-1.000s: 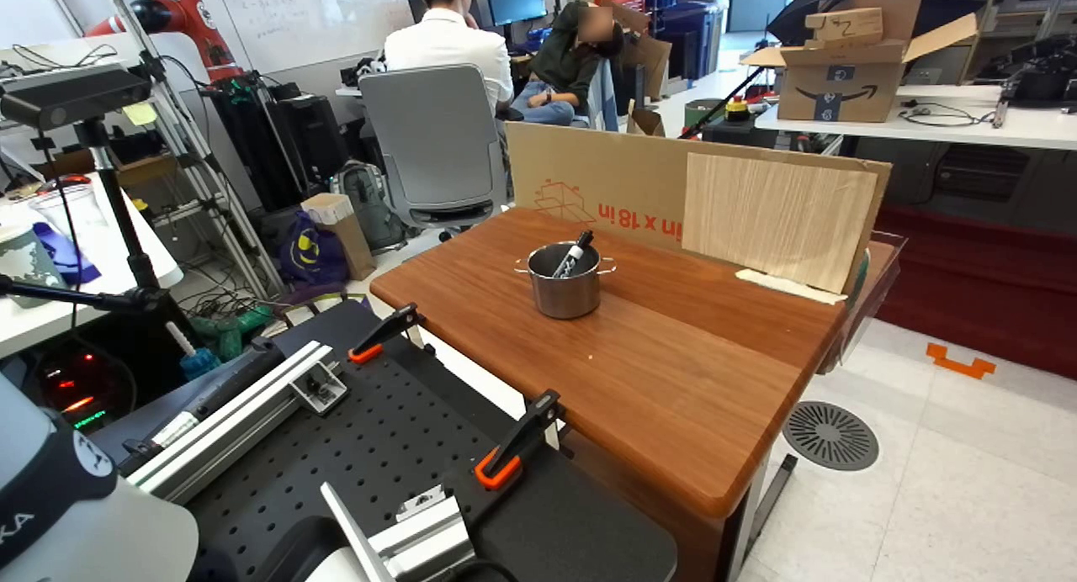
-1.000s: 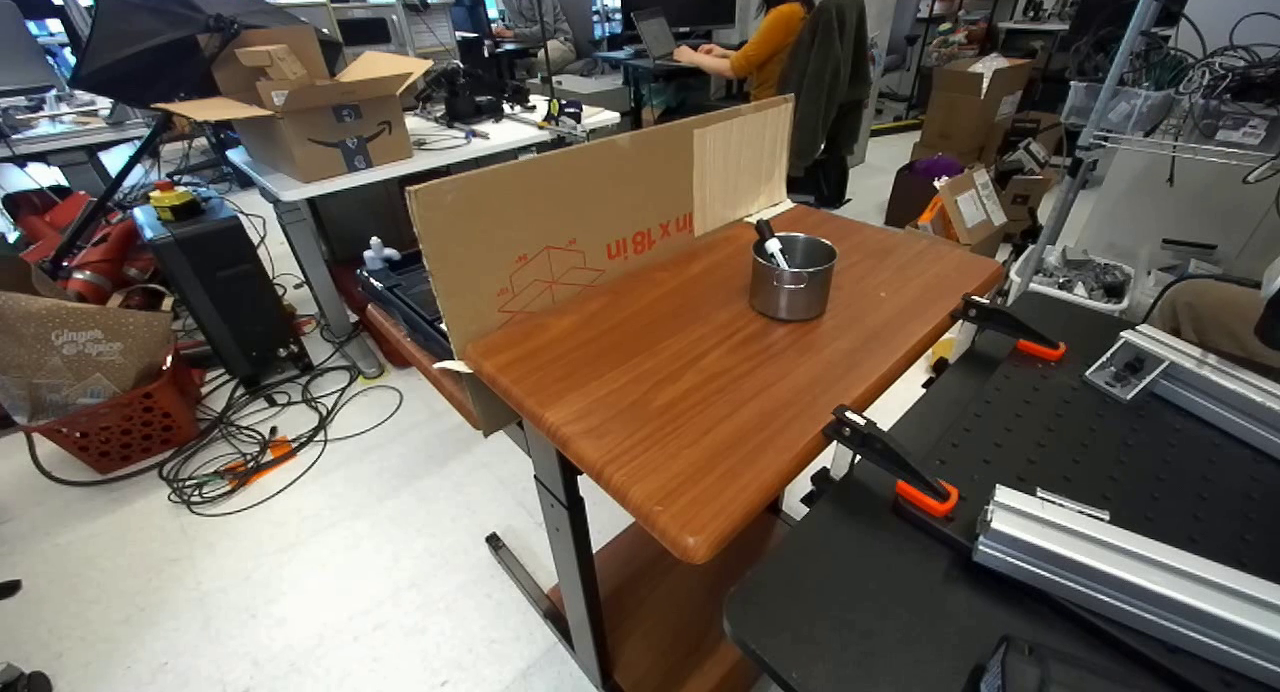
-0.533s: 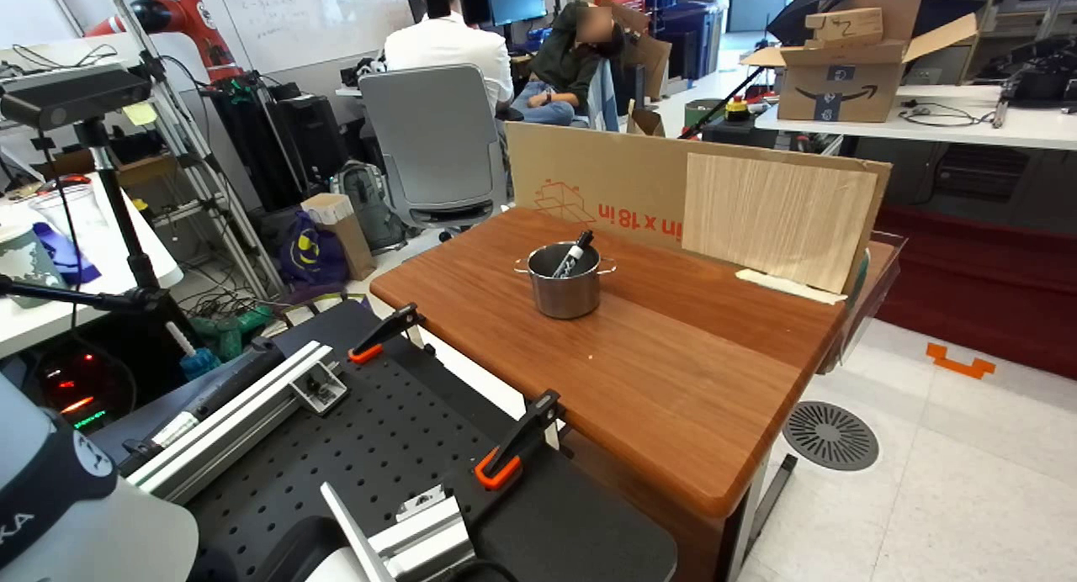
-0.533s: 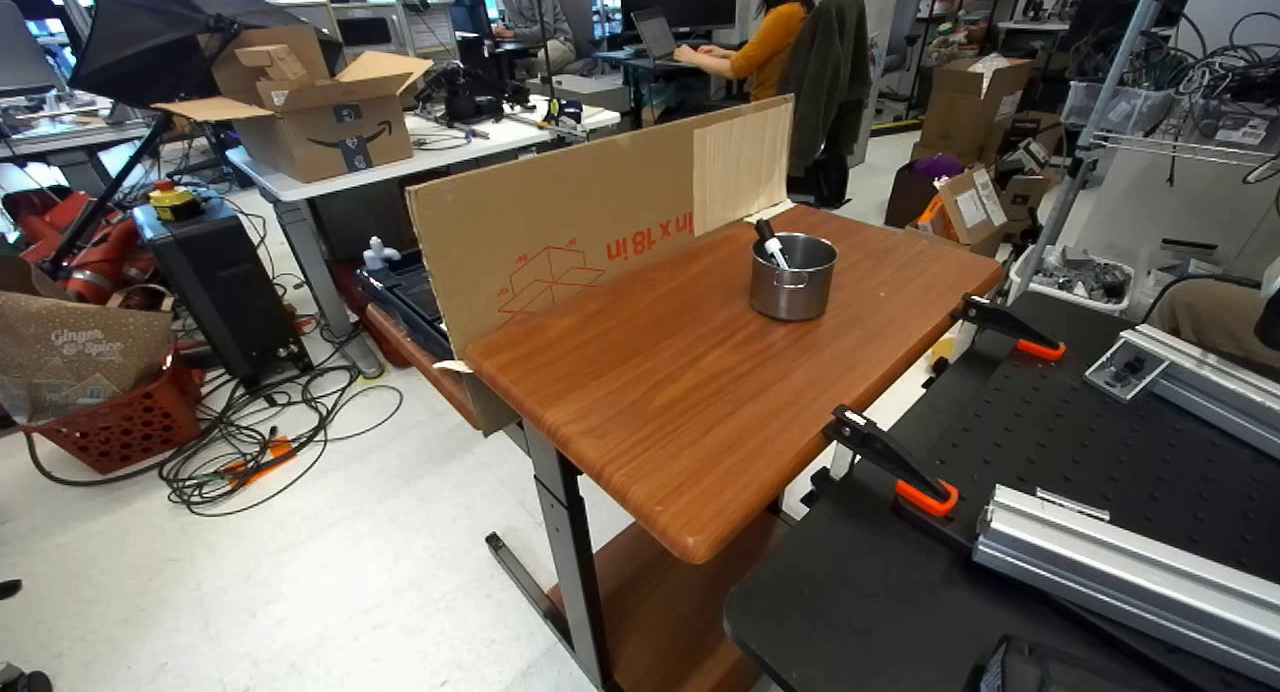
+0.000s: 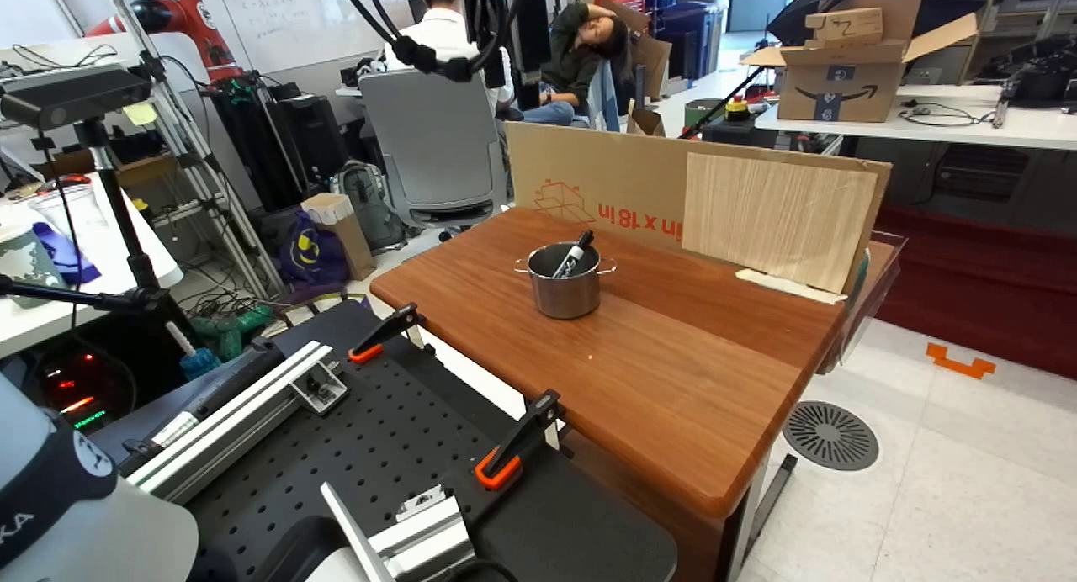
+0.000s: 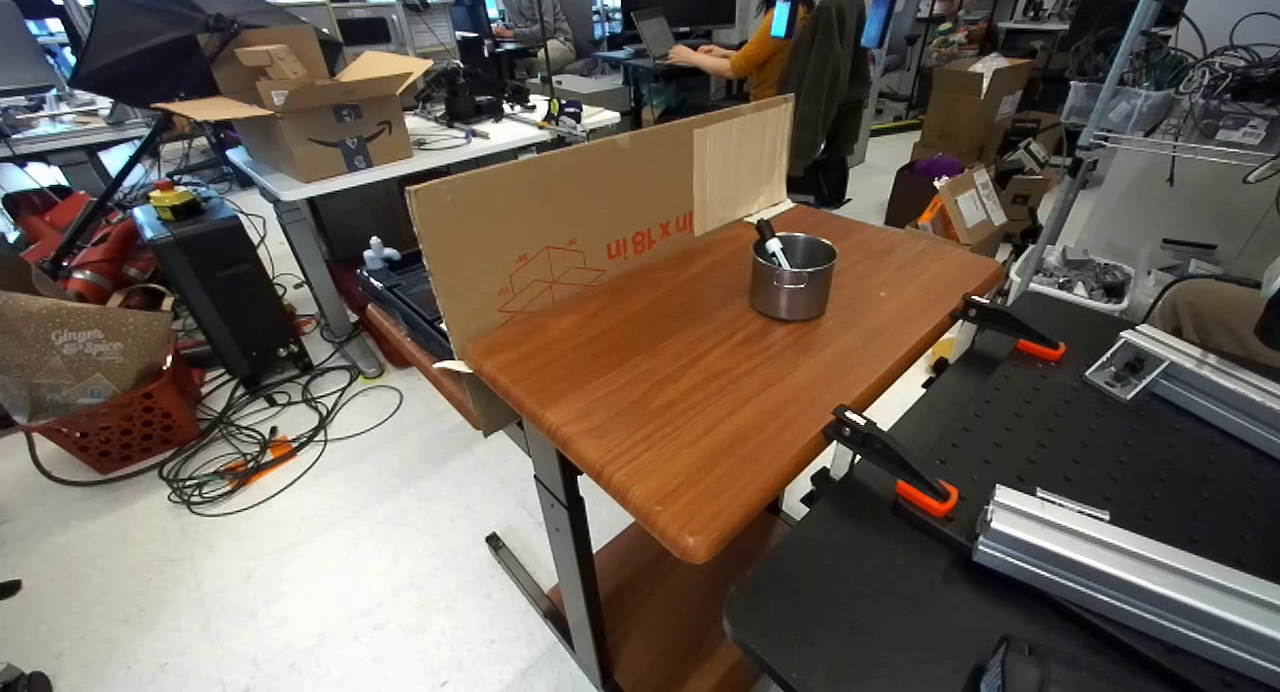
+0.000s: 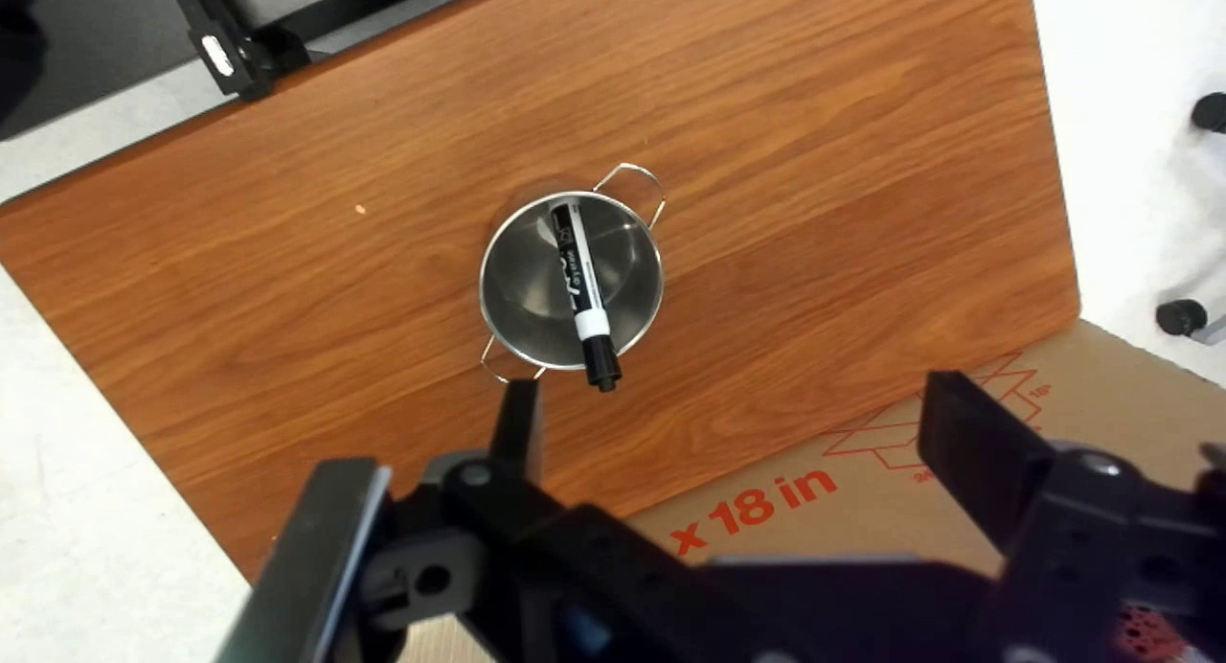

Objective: Remove the marker from the pot and put it on the table

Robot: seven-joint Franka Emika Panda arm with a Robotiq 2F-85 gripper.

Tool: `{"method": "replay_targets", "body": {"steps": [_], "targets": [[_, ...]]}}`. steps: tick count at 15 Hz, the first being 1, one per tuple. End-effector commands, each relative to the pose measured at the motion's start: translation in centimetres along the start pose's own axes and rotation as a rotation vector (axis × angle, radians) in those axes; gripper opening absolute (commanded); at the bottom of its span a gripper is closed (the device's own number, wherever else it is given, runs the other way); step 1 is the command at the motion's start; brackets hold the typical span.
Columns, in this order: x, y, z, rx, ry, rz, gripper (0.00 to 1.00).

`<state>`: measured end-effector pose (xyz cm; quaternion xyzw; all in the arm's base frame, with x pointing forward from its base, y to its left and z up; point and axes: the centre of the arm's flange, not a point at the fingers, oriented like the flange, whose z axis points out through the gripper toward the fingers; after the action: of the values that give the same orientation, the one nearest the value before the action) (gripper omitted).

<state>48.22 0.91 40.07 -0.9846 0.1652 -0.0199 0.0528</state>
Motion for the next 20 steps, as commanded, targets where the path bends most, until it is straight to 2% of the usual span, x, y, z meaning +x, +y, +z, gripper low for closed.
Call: {"method": "replay_targets", "body": {"steps": [1,4,10,14,20], "targets": [[2.6,-1.9,2.6,0.007,0.013,0.039,1.0],[3.9,-2.6,5.3,-0.007,0.022,0.06,1.0],[4.8,-2.6,10.5,-0.052,-0.047,0.052,1.0],[5.1,-2.3,13.0,-0.114,-0.074,0.043,1.0],[6.4,-2.0,15.6,-0.213,-0.063,0.047,1.0]]}}
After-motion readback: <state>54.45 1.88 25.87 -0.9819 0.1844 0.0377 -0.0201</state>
